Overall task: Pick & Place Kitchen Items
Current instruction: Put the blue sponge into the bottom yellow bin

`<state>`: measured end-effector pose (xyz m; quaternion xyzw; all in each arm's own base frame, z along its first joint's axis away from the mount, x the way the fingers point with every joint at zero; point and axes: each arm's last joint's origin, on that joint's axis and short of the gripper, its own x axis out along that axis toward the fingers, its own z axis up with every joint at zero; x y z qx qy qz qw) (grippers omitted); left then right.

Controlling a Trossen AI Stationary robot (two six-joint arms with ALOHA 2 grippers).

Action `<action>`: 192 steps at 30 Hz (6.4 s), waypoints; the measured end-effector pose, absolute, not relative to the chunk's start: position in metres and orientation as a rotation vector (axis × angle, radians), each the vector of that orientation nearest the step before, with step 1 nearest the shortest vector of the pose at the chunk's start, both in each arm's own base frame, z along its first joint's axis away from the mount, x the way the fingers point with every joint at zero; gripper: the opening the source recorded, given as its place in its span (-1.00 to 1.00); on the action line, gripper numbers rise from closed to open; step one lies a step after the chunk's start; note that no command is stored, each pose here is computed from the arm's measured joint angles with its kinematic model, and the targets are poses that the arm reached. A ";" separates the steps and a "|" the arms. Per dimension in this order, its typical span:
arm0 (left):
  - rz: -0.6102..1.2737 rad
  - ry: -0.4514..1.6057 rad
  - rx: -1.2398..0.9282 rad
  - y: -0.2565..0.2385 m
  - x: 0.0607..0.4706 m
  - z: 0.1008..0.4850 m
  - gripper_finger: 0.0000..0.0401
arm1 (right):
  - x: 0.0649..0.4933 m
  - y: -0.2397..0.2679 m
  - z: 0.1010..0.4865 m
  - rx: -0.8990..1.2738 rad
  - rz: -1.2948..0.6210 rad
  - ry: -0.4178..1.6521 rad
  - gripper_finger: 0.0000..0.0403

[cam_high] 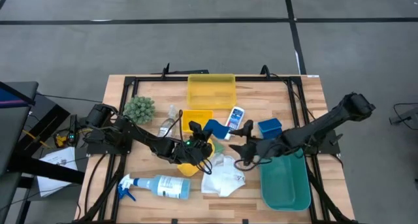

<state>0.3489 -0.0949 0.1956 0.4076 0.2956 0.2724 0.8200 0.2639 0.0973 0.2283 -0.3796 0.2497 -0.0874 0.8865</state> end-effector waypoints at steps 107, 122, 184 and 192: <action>0.574 0.119 0.340 -0.073 0.156 0.220 -0.62 | 0.347 0.017 0.163 -1.473 0.014 0.620 -1.00; 0.541 0.115 0.342 -0.074 0.156 0.220 -0.70 | 0.350 -0.015 0.166 -1.380 0.055 0.546 -1.00; 0.518 0.111 0.339 -0.074 0.156 0.220 -0.73 | 0.361 -0.046 0.146 -1.296 0.182 0.527 -0.93; 0.518 0.111 0.339 -0.074 0.156 0.220 -0.73 | 0.362 -0.048 0.148 -1.296 0.162 0.511 -0.53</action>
